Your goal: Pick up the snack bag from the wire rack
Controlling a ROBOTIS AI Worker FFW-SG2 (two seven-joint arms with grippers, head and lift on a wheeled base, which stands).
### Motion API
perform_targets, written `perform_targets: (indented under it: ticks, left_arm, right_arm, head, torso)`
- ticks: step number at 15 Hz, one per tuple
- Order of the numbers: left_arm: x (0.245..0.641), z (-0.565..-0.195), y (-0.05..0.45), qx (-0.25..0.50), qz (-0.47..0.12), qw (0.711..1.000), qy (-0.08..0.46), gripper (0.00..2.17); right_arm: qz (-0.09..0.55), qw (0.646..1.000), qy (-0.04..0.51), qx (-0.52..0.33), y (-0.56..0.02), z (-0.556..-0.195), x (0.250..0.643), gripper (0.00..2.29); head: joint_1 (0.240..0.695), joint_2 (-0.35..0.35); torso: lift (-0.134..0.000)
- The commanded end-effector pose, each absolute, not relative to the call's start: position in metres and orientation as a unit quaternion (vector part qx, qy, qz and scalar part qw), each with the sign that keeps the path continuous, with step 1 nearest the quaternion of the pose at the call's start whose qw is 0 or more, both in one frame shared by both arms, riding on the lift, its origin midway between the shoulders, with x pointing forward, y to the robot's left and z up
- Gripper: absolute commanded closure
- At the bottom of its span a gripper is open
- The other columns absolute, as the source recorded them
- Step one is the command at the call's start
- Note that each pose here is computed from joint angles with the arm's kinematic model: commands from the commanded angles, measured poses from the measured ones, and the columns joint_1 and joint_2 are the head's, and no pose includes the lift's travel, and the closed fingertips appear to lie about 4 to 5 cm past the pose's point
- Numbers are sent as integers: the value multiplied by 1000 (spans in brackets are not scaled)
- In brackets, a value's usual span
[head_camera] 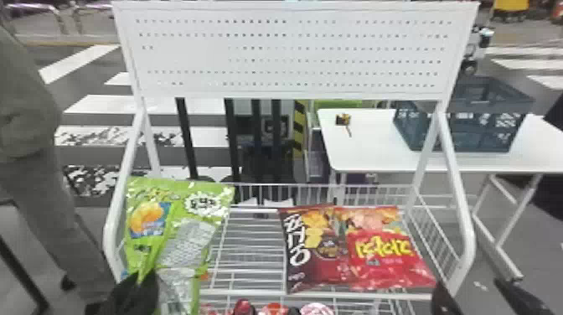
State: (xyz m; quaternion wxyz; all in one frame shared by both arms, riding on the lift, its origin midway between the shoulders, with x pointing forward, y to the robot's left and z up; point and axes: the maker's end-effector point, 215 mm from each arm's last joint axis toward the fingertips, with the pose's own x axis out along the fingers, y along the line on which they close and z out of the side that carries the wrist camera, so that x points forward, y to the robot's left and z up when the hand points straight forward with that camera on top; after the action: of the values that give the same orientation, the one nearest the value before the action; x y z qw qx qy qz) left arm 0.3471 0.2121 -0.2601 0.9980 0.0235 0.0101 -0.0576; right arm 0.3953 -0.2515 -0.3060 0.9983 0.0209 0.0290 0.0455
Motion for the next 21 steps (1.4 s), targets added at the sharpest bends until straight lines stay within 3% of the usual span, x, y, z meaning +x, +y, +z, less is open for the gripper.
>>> perform_targets:
  ticks: [1,7,13,14,15,16,17,18,21]
  left_arm:
    - [347,-261,211,23,-58,998,11,1821]
    - [346,-262,207,26,-59,998,12,1818]
    - [348,-265,208,27,-59,998,14,1818]
    - [349,-266,208,27,-59,998,14,1818]
    - [349,-266,208,27,-59,998,14,1818]
    - [349,-266,208,27,-59,998,14,1818]
    - [349,-266,208,27,-59,998,14,1818]
    - [349,-265,207,27,-59,998,13,1818]
    - [349,-266,207,27,-60,998,14,1818]
  right_arm:
    - [53,997,44,29,-241,-331,443,134]
    - [71,992,99,24,-228,-386,531,147]
    - [77,984,163,14,-231,-439,560,151]
    - [81,982,172,15,-229,-444,559,242]
    - [86,980,180,15,-227,-448,558,458]
    - [88,980,180,12,-226,-446,558,1042]
    - [87,980,180,12,-225,-444,558,1808]
    - [83,980,180,12,-226,-443,558,2196]
    - [74,980,183,10,-230,-442,555,2246]
  head:
    - [499,0]
    - [499,0]
    - [499,0]
    - [499,0]
    - [499,0]
    - [499,0]
    - [499,0]
    - [499,0]
    - [499,0]
  torso:
    - [0]
    - [0]
    - [0]
    - [0]
    - [0]
    - [0]
    - [0]
    - [0]
    - [0]
